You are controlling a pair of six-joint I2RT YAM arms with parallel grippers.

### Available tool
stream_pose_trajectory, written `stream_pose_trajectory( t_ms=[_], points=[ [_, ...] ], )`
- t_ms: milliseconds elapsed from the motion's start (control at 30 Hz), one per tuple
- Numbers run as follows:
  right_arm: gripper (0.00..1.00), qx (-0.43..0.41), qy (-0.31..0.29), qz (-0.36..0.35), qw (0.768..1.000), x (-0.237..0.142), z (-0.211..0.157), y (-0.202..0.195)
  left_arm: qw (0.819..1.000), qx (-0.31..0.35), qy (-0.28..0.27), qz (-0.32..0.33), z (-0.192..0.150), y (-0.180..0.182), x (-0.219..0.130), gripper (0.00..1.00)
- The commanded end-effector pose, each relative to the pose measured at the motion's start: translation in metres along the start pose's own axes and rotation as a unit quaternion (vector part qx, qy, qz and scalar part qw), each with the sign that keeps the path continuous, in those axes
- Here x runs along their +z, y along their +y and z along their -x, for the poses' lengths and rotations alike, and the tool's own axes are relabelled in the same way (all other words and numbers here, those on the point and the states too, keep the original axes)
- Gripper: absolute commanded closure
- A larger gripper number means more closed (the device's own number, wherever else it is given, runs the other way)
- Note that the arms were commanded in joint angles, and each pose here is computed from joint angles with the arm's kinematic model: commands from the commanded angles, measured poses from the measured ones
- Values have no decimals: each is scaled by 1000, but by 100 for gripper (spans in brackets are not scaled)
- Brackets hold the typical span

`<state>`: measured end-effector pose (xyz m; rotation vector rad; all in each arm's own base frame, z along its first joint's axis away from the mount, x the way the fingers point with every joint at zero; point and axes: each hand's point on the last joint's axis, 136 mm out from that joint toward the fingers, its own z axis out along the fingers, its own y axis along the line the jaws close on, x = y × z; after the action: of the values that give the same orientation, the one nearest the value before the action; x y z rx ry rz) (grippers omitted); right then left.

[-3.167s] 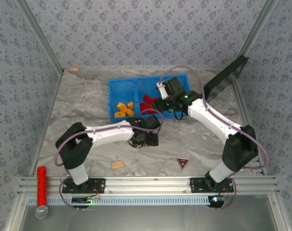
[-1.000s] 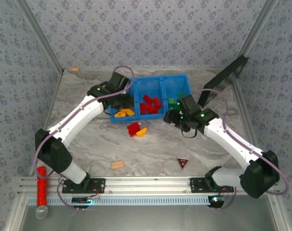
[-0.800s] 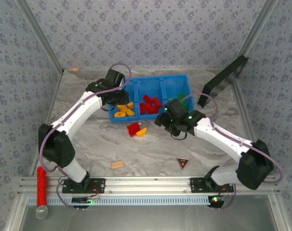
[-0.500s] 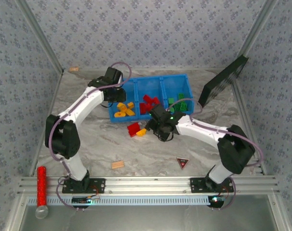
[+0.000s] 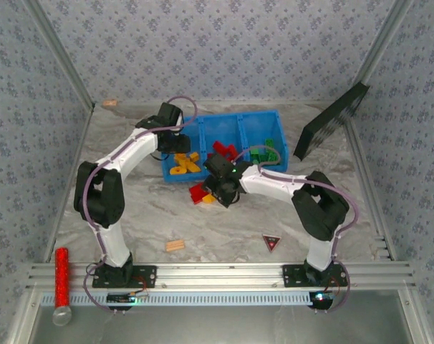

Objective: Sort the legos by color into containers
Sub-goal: Place the lego in the container, then pick up the lego from the center of the table.

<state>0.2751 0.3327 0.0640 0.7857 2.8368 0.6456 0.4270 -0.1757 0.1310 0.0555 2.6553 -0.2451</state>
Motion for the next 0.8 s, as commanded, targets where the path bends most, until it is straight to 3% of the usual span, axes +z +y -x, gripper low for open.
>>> stream_pose_trajectory(
  t_ms=[0,267,433,533,767],
  points=[
    [33,8,5,-10,1000,7,-2,4,1000,0,4,-12,-2,-2,6,46],
    [40,11,6,-38,999,19,-3,-10,999,-11,-37,-30,16,-3,-20,45],
    [52,9,11,-54,998,30,-5,-19,998,-18,-52,-34,22,3,-37,45],
    [65,6,17,-59,998,36,-9,-22,998,-20,-59,-34,22,6,-45,45],
    [77,-3,28,-71,997,41,-18,-38,997,-18,-61,-36,25,7,-57,44]
  ],
)
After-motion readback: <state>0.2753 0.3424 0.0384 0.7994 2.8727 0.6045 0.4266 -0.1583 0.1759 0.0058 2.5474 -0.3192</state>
